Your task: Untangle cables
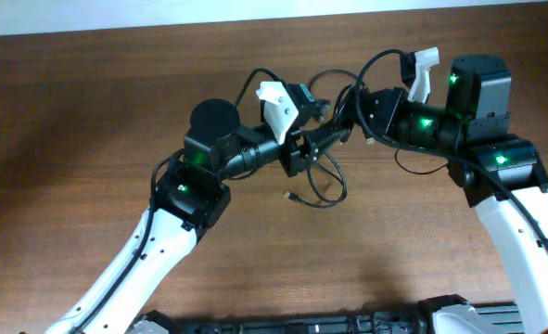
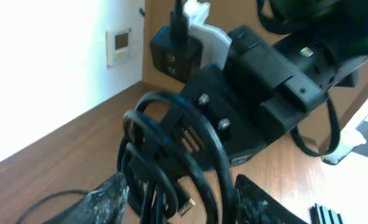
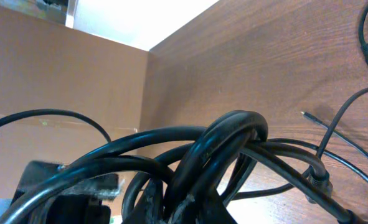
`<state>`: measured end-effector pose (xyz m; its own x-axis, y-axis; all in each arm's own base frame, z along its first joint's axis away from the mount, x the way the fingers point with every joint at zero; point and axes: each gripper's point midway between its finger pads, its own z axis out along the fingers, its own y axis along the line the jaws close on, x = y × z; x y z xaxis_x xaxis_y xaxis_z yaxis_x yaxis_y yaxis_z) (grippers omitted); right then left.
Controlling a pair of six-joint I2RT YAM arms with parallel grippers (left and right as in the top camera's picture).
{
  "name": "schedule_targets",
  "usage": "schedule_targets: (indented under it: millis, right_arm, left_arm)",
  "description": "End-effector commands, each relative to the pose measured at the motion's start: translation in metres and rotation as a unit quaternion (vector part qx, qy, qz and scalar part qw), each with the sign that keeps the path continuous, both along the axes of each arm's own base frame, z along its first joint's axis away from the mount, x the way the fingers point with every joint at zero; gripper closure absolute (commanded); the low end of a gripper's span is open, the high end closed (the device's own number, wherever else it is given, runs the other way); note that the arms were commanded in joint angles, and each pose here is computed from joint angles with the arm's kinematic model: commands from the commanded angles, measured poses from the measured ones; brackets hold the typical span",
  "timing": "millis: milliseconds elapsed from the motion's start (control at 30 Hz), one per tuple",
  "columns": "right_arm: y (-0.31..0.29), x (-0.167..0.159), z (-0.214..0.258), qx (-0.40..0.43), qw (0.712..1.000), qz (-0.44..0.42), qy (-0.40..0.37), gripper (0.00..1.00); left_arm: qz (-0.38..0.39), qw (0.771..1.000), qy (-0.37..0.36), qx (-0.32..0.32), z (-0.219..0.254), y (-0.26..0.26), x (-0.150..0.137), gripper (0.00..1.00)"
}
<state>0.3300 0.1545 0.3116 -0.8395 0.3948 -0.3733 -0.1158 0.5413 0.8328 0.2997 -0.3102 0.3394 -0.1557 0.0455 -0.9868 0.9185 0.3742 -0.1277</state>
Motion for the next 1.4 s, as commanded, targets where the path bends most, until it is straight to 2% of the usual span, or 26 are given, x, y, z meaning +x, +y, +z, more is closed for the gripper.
schedule_targets:
  millis: [0, 67, 100, 133, 200, 267, 300, 333, 367, 467, 700, 800, 833, 867, 967, 1067, 1133, 1267, 1367]
  right_arm:
    - [0.002, -0.001, 0.001, -0.016, 0.999, 0.024, -0.034, 0.96]
    - [0.005, -0.004, 0.003, -0.021, 0.998, 0.042, -0.051, 0.96]
    - [0.007, -0.006, 0.006, -0.021, 0.996, 0.058, -0.065, 0.96]
    - [0.009, -0.007, 0.008, -0.021, 0.995, 0.069, -0.076, 0.96]
    - [0.013, -0.011, 0.011, -0.020, 0.991, 0.090, -0.093, 0.96]
    - [0.015, -0.014, 0.013, -0.018, 0.989, 0.104, -0.102, 0.96]
    - [0.016, -0.015, 0.014, -0.018, 0.988, 0.109, -0.106, 0.96]
    - [0.018, -0.017, 0.015, -0.016, 0.986, 0.119, -0.112, 0.96]
    - [0.018, -0.018, 0.015, -0.017, 0.986, 0.118, -0.112, 0.96]
    - [0.021, -0.021, 0.017, -0.013, 0.983, 0.135, -0.123, 0.96]
    - [0.031, -0.025, 0.014, -0.028, 0.980, 0.148, -0.133, 0.96]
    - [0.030, -0.024, 0.013, -0.029, 0.980, 0.146, -0.131, 0.71]
    - [0.029, -0.024, 0.010, -0.033, 0.982, 0.141, -0.124, 0.54]
    - [0.025, -0.022, 0.003, -0.047, 0.985, 0.127, -0.111, 0.43]
    - [0.011, -0.016, -0.016, -0.088, 0.990, 0.086, -0.074, 0.30]
    - [0.003, -0.009, -0.021, -0.111, 0.989, 0.060, -0.073, 0.28]
    - [-0.008, -0.002, -0.024, -0.130, 0.988, 0.034, -0.071, 0.28]
    - [-0.037, 0.011, -0.023, -0.097, 0.994, -0.040, -0.026, 0.28]
    - [-0.040, 0.011, -0.017, -0.069, 0.997, -0.040, -0.020, 0.28]
  left_arm:
    - [0.047, 0.999, 0.007, 0.008, 0.002, 0.009, 0.009, 0.28]
    - [0.060, 0.998, 0.016, 0.017, -0.003, 0.012, 0.013, 0.19]
    - [0.061, 0.998, 0.016, 0.017, -0.003, 0.012, 0.013, 0.18]
    - [0.068, 0.997, 0.015, 0.017, -0.003, 0.013, 0.015, 0.11]
    - [0.088, 0.996, 0.013, 0.020, -0.004, 0.017, 0.022, 0.08]
    - [0.089, 0.996, 0.011, 0.018, -0.003, 0.017, 0.022, 0.10]
    - [0.089, 0.996, 0.009, 0.017, -0.002, 0.016, 0.022, 0.15]
    - [0.089, 0.996, 0.008, 0.016, -0.002, 0.016, 0.023, 0.31]
    - [0.090, 0.996, 0.008, 0.016, -0.002, 0.016, 0.023, 0.54]
    - [0.090, 0.996, 0.003, 0.012, 0.001, 0.016, 0.024, 0.99]
    - [0.094, 0.996, -0.012, 0.002, 0.009, 0.016, 0.026, 1.00]
    - [0.164, 0.986, 0.000, 0.025, -0.003, 0.032, 0.045, 1.00]
    - [0.203, 0.978, 0.007, 0.039, -0.010, 0.042, 0.054, 1.00]
    - [0.223, 0.974, 0.009, 0.045, -0.013, 0.048, 0.058, 1.00]
    - [0.230, 0.972, 0.007, 0.045, -0.012, 0.049, 0.060, 1.00]
    - [0.205, 0.978, 0.001, 0.049, -0.013, 0.043, 0.054, 1.00]
    - [0.151, 0.987, -0.011, 0.052, -0.012, 0.031, 0.041, 1.00]
    - [0.007, 0.994, -0.087, 0.072, -0.011, 0.007, 0.002, 1.00]
    - [-0.043, 0.987, -0.132, 0.080, -0.010, 0.001, -0.012, 1.00]
